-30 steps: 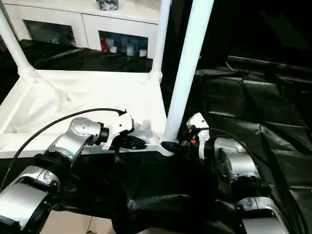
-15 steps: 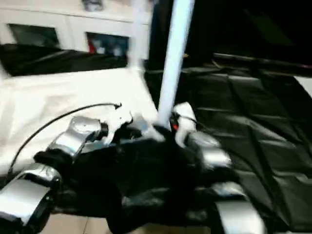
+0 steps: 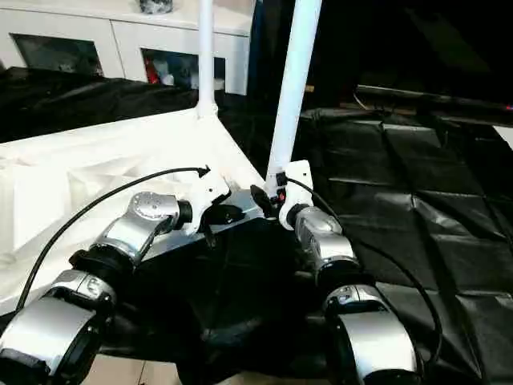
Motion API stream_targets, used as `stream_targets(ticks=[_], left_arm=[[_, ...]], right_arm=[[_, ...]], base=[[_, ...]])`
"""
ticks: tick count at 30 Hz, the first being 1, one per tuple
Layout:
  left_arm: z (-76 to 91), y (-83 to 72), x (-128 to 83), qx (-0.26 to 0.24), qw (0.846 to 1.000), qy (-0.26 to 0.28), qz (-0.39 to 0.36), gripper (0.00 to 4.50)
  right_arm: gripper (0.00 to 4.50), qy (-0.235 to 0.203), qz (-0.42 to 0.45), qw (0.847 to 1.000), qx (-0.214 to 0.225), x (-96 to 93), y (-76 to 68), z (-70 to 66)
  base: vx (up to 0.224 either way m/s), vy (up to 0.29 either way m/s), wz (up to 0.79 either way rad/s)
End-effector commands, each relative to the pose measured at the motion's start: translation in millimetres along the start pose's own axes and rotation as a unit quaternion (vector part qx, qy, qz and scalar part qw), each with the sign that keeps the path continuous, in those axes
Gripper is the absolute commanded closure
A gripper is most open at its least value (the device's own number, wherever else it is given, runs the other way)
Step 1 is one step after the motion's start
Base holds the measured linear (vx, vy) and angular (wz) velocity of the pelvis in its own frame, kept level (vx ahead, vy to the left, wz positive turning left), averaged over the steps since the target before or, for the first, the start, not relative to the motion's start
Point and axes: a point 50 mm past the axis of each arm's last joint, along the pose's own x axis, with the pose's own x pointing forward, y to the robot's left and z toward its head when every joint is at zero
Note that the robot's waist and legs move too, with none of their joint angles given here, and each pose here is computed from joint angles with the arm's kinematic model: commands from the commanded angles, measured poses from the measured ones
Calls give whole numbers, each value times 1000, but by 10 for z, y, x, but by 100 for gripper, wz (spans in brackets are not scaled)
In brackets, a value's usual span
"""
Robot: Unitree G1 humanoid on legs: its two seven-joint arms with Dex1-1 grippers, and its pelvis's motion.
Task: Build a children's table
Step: Rotate leg to tighten
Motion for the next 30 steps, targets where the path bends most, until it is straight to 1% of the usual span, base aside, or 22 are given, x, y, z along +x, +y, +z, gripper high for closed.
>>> stream_targets(ticks=[1,4,5,6,7,9,10,13,15,18,21,23,24,25,30], left_arm=[[90,-181,123,31,997,-16,-70,450],[53,-168,66,38,996,-13,-82,450],[53,-168,66,38,996,-13,-82,450],[21,-152,15,43,995,-9,-93,450],[16,-149,3,45,994,-9,-96,450],[-7,-144,-53,49,992,-9,-116,450],[-7,-144,-53,49,992,-9,-116,450],[-26,-125,-142,62,988,-11,-140,450],[-41,-107,-190,68,987,-7,-146,450],[-58,-87,-244,70,986,-7,-150,450],[-78,-85,-270,70,986,-4,-154,450],[-92,-88,-279,69,986,-3,-154,450],[-101,-92,-286,67,986,-3,-155,450],[-105,-94,-288,65,986,-3,-155,450],[-105,-100,-281,59,987,-6,-152,450]], right_arm=[[81,-6,103,994,-26,48,239,0],[81,-4,188,982,-32,-45,272,-9],[81,-4,188,982,-32,-45,272,-9],[81,11,258,965,-36,-144,295,-41],[81,14,272,961,-37,-166,299,-49],[81,33,324,945,-43,-268,303,-85],[81,33,324,945,-43,-268,303,-85],[81,67,388,918,-49,-429,302,-142],[81,79,405,909,-56,-489,305,-158],[81,83,410,906,-56,-513,322,-159],[113,84,412,906,-52,-516,339,-160],[118,84,412,906,-50,-515,352,-159],[133,85,415,905,-45,-527,367,-152],[133,85,417,904,-41,-535,375,-147],[173,82,414,906,-38,-541,382,-138]], base=[[0,0,0],[0,0,0],[0,0,0],[0,0,0],[0,0,0],[0,0,0],[0,0,0],[0,0,0],[0,0,0],[0,0,0],[0,0,0],[0,0,0],[0,0,0],[0,0,0],[0,0,0]])
